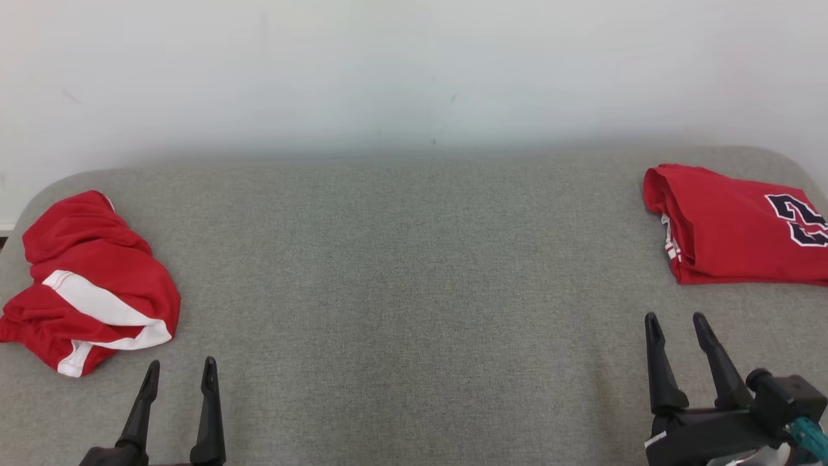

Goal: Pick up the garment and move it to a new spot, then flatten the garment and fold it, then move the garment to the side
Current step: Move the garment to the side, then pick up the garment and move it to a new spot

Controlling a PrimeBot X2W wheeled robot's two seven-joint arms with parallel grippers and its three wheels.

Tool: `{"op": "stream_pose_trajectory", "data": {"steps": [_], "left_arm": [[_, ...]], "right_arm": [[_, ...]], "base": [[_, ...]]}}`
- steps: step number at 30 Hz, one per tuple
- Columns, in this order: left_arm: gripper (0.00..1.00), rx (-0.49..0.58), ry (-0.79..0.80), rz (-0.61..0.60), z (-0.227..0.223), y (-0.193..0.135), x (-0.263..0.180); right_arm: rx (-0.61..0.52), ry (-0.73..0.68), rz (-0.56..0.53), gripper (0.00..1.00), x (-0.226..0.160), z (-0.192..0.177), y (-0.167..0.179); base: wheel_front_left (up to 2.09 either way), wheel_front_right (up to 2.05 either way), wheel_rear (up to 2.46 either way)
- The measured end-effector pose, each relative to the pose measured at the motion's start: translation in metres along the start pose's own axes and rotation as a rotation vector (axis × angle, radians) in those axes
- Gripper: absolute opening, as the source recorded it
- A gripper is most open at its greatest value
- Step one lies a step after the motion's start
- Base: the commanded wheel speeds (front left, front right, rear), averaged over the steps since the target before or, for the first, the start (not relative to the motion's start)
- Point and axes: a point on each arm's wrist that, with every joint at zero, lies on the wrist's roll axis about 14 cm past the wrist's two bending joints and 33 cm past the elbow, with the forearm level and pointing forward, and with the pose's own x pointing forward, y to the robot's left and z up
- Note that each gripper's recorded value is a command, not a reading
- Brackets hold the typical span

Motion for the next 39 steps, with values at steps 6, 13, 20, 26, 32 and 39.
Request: {"op": "stream_pose_trajectory", "data": {"steps": [6, 13, 20, 26, 32, 39], "left_arm": [[1.00, 0.003, 0.012, 0.017, -0.003, 0.005, -0.008], [1.00, 0.010, 0.013, 0.023, -0.002, 0.008, -0.012], [1.00, 0.021, 0.019, 0.024, -0.004, 0.008, -0.014], [1.00, 0.022, 0.020, 0.025, -0.004, 0.009, -0.015], [1.00, 0.025, 0.017, 0.028, -0.003, 0.009, -0.017], [1.00, 0.042, 0.012, 0.077, 0.001, 0.026, -0.028]], "right_arm": [[0.007, 0.012, -0.004, 1.00, -0.012, -0.004, 0.005], [0.019, 0.028, -0.004, 1.00, -0.019, -0.009, 0.009], [0.024, 0.033, 0.001, 1.00, -0.020, -0.010, 0.012], [0.024, 0.037, 0.002, 1.00, -0.022, -0.011, 0.013], [0.024, 0.037, 0.006, 1.00, -0.022, -0.011, 0.015], [0.030, 0.056, 0.055, 1.00, -0.015, -0.018, 0.031]], "base": [[0.00, 0.00, 0.00], [0.00, 0.00, 0.00], [0.00, 0.00, 0.00], [0.00, 0.00, 0.00], [0.00, 0.00, 0.00], [0.00, 0.00, 0.00]]}}
